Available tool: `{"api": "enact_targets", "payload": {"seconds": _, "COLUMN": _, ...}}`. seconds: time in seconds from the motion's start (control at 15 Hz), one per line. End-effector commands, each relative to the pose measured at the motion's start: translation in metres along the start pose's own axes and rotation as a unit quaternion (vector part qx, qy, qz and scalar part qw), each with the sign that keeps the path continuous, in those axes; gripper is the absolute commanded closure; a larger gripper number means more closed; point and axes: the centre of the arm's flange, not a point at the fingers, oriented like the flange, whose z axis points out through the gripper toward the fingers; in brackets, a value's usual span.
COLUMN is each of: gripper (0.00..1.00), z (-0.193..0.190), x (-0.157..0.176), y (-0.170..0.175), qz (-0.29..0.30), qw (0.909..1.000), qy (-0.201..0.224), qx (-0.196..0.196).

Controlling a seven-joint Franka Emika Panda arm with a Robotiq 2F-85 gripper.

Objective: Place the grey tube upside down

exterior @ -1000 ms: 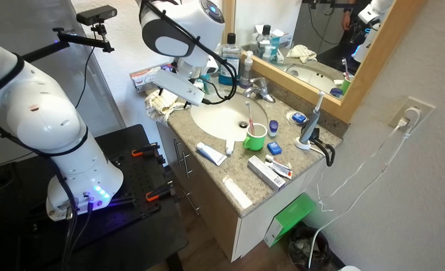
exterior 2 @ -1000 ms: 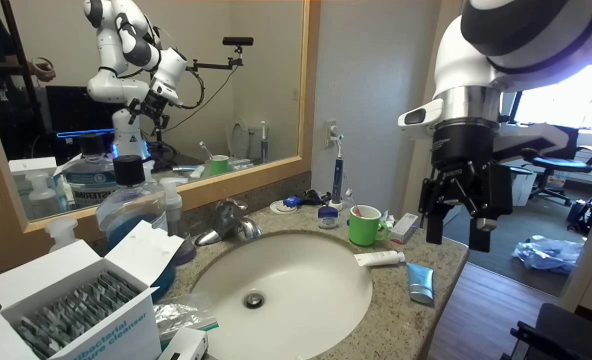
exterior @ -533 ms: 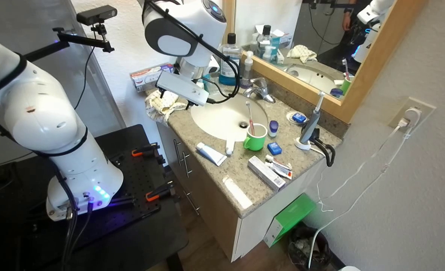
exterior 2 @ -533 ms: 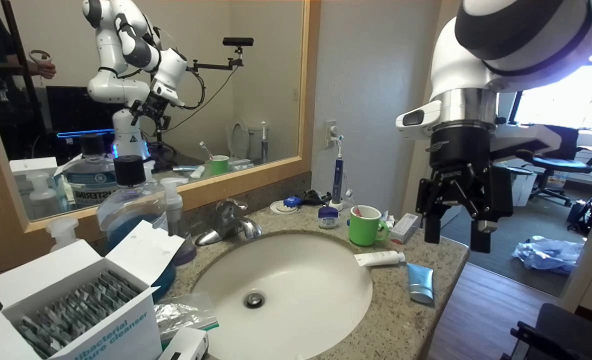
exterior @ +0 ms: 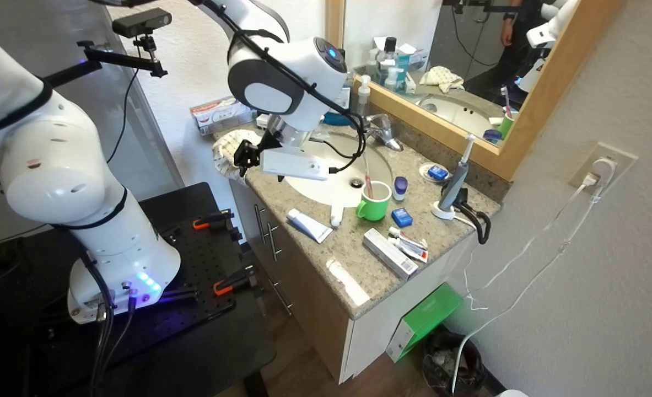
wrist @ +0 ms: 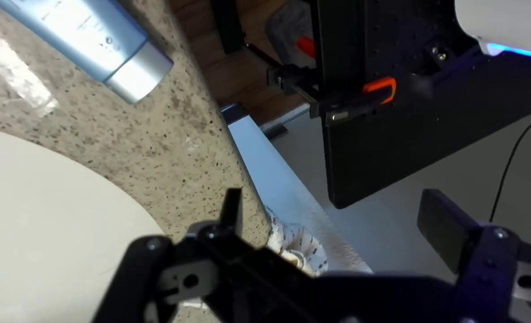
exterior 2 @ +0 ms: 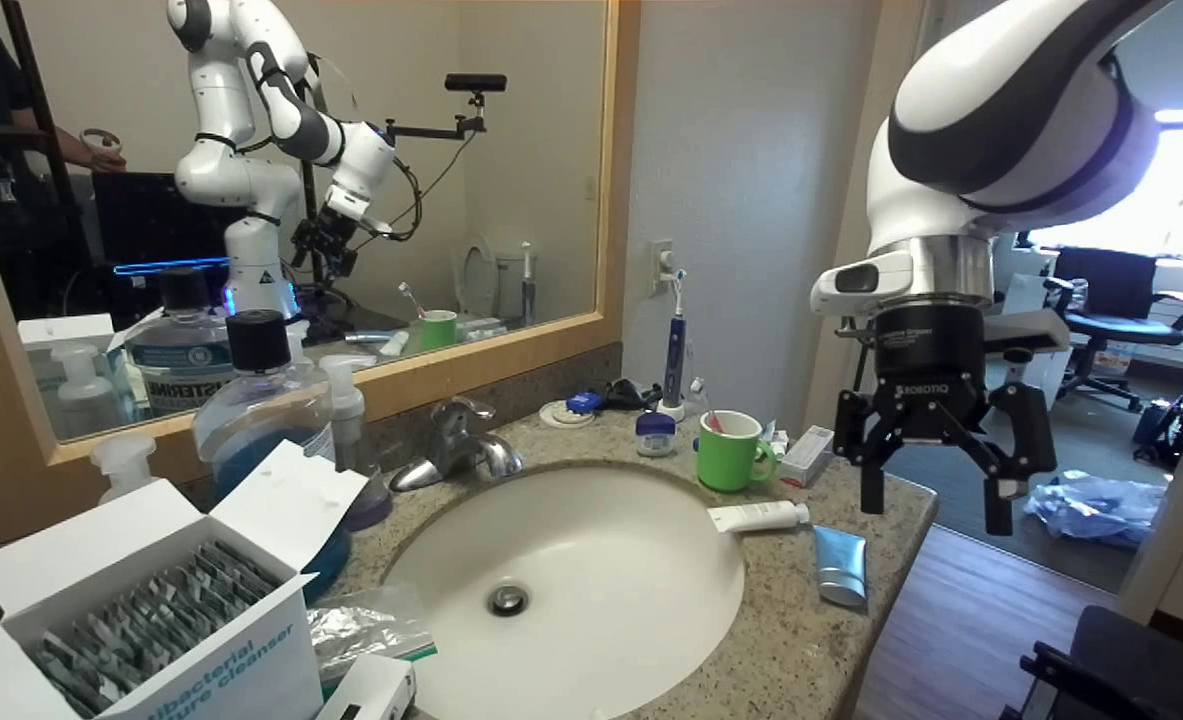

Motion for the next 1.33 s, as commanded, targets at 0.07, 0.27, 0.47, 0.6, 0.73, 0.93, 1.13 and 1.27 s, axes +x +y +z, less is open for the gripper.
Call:
{"api": "enact_targets", "payload": {"seconds": 0.07, "gripper": 0.0, "z": 0.021, "x": -0.026, "y": 0.037, "qz": -0.035, "qw": 0.9991, "qy": 0.021, "qx": -0.008}}
{"api": "enact_targets", "payload": {"seconds": 0.27, "gripper": 0.0, "z": 0.031, "x": -0.042, "y": 0.054, "qz": -0.033, "qw": 0.9978, "qy": 0.054, "qx": -0.02}}
{"api": "enact_targets", "payload": {"seconds": 0.47, "gripper": 0.0, "z": 0.039, "x": -0.053, "y": 0.068, "qz": -0.017, "qw": 0.9976, "qy": 0.067, "qx": -0.007}}
{"api": "enact_targets", "payload": {"seconds": 0.6, "gripper": 0.0, "z": 0.038, "x": -0.054, "y": 0.053, "qz": -0.018, "qw": 0.9981, "qy": 0.059, "qx": -0.007}}
{"api": "enact_targets", "payload": {"seconds": 0.73, "gripper": 0.0, "z": 0.042, "x": -0.057, "y": 0.059, "qz": -0.013, "qw": 0.9982, "qy": 0.058, "qx": -0.002}}
{"api": "enact_targets", "payload": {"seconds": 0.93, "gripper": 0.0, "z": 0.044, "x": -0.053, "y": 0.063, "qz": -0.071, "qw": 0.9964, "qy": 0.043, "qx": -0.019}}
{"api": "enact_targets", "payload": {"seconds": 1.13, "gripper": 0.0, "z": 0.041, "x": -0.055, "y": 0.071, "qz": -0.111, "qw": 0.9919, "qy": 0.03, "qx": -0.055}}
{"api": "enact_targets", "payload": {"seconds": 1.27, "gripper": 0.0, "z": 0.039, "x": -0.054, "y": 0.074, "qz": -0.136, "qw": 0.9873, "qy": 0.013, "qx": -0.08}}
